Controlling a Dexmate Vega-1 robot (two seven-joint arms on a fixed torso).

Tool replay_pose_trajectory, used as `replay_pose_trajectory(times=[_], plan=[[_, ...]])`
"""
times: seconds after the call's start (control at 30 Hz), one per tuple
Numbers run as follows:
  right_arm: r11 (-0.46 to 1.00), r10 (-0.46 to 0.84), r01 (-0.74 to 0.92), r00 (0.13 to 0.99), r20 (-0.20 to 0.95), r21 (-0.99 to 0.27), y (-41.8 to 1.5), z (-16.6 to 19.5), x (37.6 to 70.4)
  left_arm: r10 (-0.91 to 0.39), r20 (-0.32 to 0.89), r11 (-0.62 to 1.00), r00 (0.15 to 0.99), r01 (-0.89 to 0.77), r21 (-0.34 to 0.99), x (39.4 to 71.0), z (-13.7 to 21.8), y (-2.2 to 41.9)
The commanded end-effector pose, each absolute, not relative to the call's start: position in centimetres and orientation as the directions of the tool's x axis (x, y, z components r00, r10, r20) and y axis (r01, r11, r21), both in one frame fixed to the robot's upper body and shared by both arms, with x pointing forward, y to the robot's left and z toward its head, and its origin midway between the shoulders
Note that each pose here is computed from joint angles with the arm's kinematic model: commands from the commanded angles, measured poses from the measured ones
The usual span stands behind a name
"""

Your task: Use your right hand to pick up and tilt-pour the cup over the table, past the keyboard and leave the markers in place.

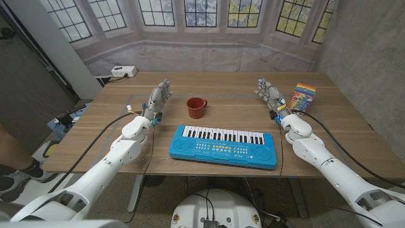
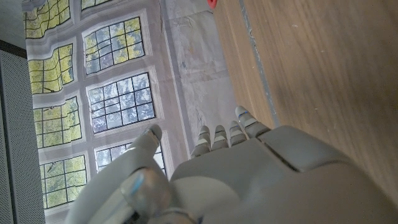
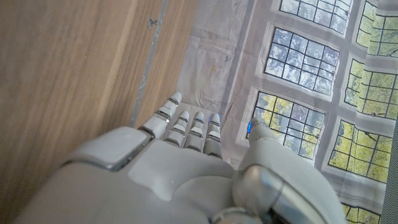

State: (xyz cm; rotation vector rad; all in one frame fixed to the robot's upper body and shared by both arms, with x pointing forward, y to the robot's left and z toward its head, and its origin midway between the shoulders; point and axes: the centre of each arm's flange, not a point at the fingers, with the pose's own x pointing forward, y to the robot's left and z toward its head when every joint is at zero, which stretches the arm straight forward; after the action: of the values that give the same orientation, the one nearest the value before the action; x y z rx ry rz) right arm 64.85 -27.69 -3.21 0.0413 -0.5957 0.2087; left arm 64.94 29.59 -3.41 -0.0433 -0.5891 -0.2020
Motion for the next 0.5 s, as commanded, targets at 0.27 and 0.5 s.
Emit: replay_pose_trajectory(times=[0.27,0.5], plan=[[0.979,0.196,-0.196,0.807,0.558,-0.060,-25.66,-2.78,64.62,-0.186,0.541,0.978,0.820,0.209,0.020,64.34,-4.95,30.51],[0.976,0.213,-0.202,0.804,0.555,-0.082,-25.39,-2.41,64.65,-0.191,0.545,0.977,0.817,0.212,0.024,64.57,-4.83,30.51]])
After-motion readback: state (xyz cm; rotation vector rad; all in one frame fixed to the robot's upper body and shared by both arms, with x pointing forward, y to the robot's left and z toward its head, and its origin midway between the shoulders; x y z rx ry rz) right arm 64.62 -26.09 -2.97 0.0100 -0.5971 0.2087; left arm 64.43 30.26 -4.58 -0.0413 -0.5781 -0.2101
